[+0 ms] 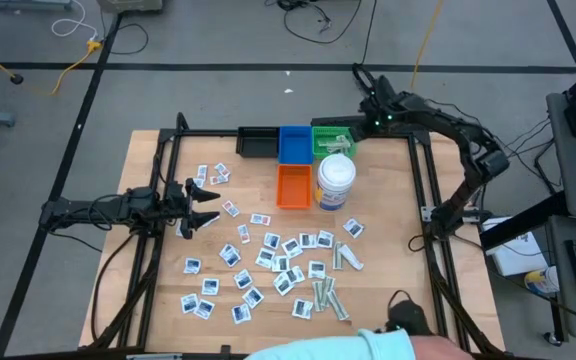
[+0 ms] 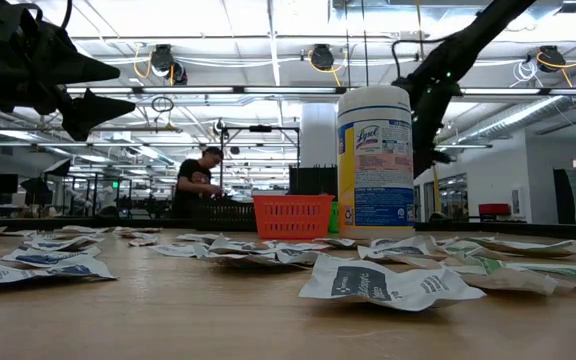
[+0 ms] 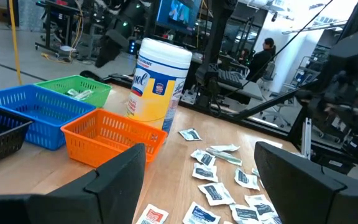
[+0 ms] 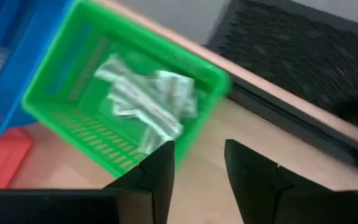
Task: Pick & Place First Aid Supplies
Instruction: Put the green bandage pack into the green bin
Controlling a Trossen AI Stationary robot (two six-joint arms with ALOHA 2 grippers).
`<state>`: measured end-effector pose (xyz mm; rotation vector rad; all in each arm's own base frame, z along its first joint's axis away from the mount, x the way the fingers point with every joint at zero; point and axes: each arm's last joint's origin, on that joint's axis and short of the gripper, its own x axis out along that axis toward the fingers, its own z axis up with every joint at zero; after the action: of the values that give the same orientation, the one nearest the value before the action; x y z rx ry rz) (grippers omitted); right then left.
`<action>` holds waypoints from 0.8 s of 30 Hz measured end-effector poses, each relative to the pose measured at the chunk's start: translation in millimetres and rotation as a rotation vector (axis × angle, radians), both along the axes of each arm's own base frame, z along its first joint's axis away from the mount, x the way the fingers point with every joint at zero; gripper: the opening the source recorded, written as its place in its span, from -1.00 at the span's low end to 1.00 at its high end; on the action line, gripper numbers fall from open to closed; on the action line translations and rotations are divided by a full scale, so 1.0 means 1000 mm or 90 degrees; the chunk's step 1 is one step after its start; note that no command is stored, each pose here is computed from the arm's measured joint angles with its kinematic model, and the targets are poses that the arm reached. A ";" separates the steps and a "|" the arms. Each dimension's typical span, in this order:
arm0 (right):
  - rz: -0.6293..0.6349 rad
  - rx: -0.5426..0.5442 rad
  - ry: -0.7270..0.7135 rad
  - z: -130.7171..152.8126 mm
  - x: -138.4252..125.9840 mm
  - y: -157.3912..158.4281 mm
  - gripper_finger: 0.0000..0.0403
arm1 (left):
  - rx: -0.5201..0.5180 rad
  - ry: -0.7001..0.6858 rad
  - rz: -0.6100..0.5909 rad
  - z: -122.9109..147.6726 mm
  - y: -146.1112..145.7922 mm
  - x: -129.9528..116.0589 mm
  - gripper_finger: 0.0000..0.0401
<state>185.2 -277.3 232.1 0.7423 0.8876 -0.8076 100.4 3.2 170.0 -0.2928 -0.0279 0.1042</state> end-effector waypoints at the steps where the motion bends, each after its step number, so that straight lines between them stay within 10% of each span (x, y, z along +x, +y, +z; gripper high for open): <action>1: -0.021 -0.004 0.002 0.004 -0.003 0.003 -0.34 | 0.000 0.000 0.000 0.000 0.000 0.000 0.52; 24: -0.318 0.244 0.092 -0.014 -0.039 0.074 -0.41 | 0.000 0.000 0.000 0.000 0.000 0.000 0.52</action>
<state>146.6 -203.2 218.4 1.2860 1.0152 -1.1568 100.4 3.2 170.0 -0.2925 -0.0275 0.1042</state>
